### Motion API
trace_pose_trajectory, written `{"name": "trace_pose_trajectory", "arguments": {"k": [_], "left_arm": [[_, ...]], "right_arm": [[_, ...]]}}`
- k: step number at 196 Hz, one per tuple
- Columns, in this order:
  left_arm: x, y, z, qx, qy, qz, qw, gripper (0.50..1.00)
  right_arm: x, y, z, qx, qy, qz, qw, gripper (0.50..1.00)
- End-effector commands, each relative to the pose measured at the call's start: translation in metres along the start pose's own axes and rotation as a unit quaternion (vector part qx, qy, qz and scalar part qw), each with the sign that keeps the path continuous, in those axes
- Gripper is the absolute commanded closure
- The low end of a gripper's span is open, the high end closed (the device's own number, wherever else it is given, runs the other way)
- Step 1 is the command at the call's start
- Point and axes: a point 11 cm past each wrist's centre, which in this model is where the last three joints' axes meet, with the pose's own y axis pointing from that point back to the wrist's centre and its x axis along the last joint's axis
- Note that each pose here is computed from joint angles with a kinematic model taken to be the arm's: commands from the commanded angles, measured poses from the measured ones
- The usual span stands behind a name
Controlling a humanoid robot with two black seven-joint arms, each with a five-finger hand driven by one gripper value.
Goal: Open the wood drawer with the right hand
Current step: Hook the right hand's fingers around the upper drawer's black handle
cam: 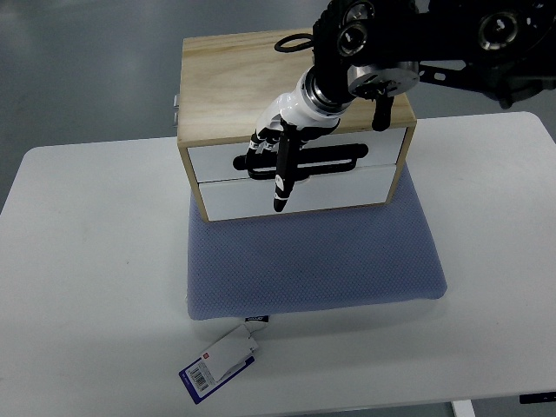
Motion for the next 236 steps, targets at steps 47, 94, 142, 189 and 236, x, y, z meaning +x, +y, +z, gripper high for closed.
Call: {"name": "trace_pose_trajectory", "arguments": {"k": [47, 94, 142, 189, 236], "left_arm": [[0.000, 0.000, 0.000, 0.000, 0.000, 0.001, 1.000, 0.500], [0.000, 0.000, 0.000, 0.000, 0.000, 0.001, 1.000, 0.500], [0.000, 0.000, 0.000, 0.000, 0.000, 0.001, 1.000, 0.500], [0.000, 0.000, 0.000, 0.000, 0.000, 0.001, 1.000, 0.500], [0.001, 0.000, 0.000, 0.000, 0.001, 0.001, 1.000, 0.500]], "right_arm": [[0.005, -0.006, 0.022, -0.035, 0.006, 0.008, 0.999, 0.556], [0.003, -0.009, 0.027, -0.041, 0.010, 0.001, 0.999, 0.556], [-0.003, -0.016, 0.033, -0.045, 0.010, -0.011, 0.999, 0.556], [-0.008, -0.022, 0.038, -0.046, 0.006, -0.021, 0.999, 0.556], [-0.016, -0.022, 0.036, -0.041, 0.021, -0.051, 0.998, 0.556]]}}
